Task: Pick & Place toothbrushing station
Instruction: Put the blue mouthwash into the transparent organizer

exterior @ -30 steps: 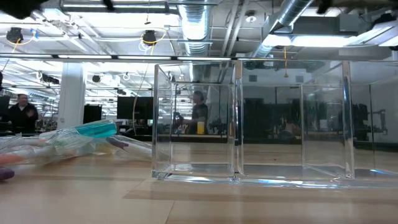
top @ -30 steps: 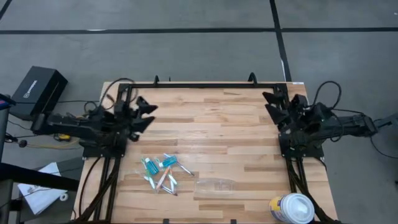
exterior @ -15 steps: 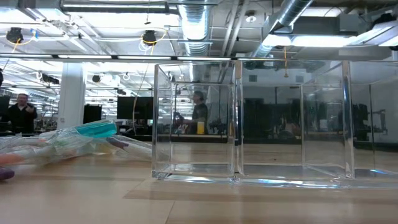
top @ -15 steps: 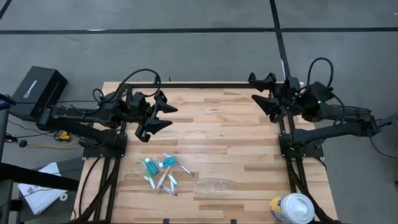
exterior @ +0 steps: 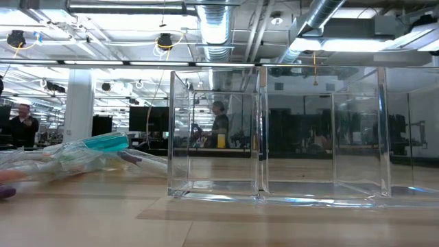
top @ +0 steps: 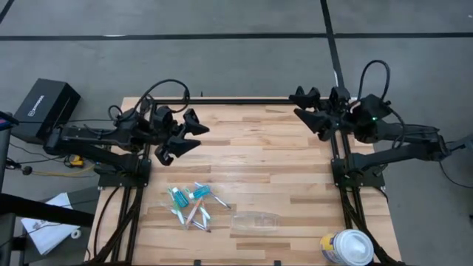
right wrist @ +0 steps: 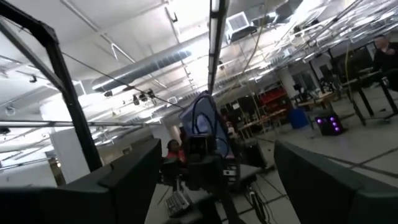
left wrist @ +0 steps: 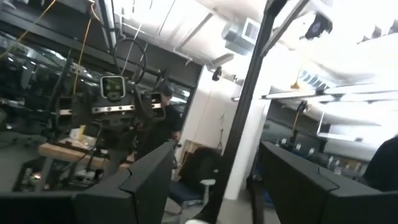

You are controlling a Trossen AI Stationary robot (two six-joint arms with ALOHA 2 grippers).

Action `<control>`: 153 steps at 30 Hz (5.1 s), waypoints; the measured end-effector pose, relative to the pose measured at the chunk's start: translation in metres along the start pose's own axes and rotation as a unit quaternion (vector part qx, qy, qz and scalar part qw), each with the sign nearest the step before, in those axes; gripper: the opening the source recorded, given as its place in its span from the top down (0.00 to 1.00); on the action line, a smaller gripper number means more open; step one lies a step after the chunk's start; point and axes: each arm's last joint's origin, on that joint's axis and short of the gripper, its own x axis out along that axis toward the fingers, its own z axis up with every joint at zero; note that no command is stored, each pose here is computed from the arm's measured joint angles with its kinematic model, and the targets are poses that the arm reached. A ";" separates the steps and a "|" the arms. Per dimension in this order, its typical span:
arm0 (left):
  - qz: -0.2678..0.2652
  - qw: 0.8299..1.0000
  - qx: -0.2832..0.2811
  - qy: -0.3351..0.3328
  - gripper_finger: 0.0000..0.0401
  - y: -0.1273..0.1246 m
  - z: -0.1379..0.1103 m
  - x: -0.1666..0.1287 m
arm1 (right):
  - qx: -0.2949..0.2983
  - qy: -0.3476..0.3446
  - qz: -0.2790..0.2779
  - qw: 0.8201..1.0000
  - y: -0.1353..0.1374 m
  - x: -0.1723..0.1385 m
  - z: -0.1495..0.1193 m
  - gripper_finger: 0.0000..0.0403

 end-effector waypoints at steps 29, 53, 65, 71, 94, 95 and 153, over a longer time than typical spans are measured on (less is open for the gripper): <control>0.065 0.993 -0.063 0.074 0.42 0.017 -0.022 0.008 | 0.008 0.012 0.043 0.999 -0.015 0.035 0.022 0.25; 0.292 0.689 -0.059 0.661 0.44 0.022 -0.155 -0.072 | -0.061 0.104 0.089 0.989 0.007 0.095 0.079 0.25; 0.335 0.625 -0.093 0.699 0.43 0.019 -0.184 -0.079 | -0.059 0.104 0.091 0.989 0.008 0.095 0.079 0.25; 0.332 0.628 -0.104 0.696 0.41 0.020 -0.193 -0.075 | -0.059 0.104 0.093 0.988 0.008 0.095 0.079 0.25; 0.327 0.592 -0.088 0.731 0.42 0.018 -0.230 -0.076 | -0.057 0.113 0.115 0.985 0.010 0.095 0.079 0.25; 0.330 0.592 -0.089 0.730 0.42 0.018 -0.232 -0.076 | -0.057 0.113 0.115 0.985 0.010 0.095 0.079 0.25; 0.180 0.898 -0.362 0.174 0.79 0.037 -0.045 -0.045 | -0.077 0.203 0.062 0.974 -0.009 0.091 0.063 0.25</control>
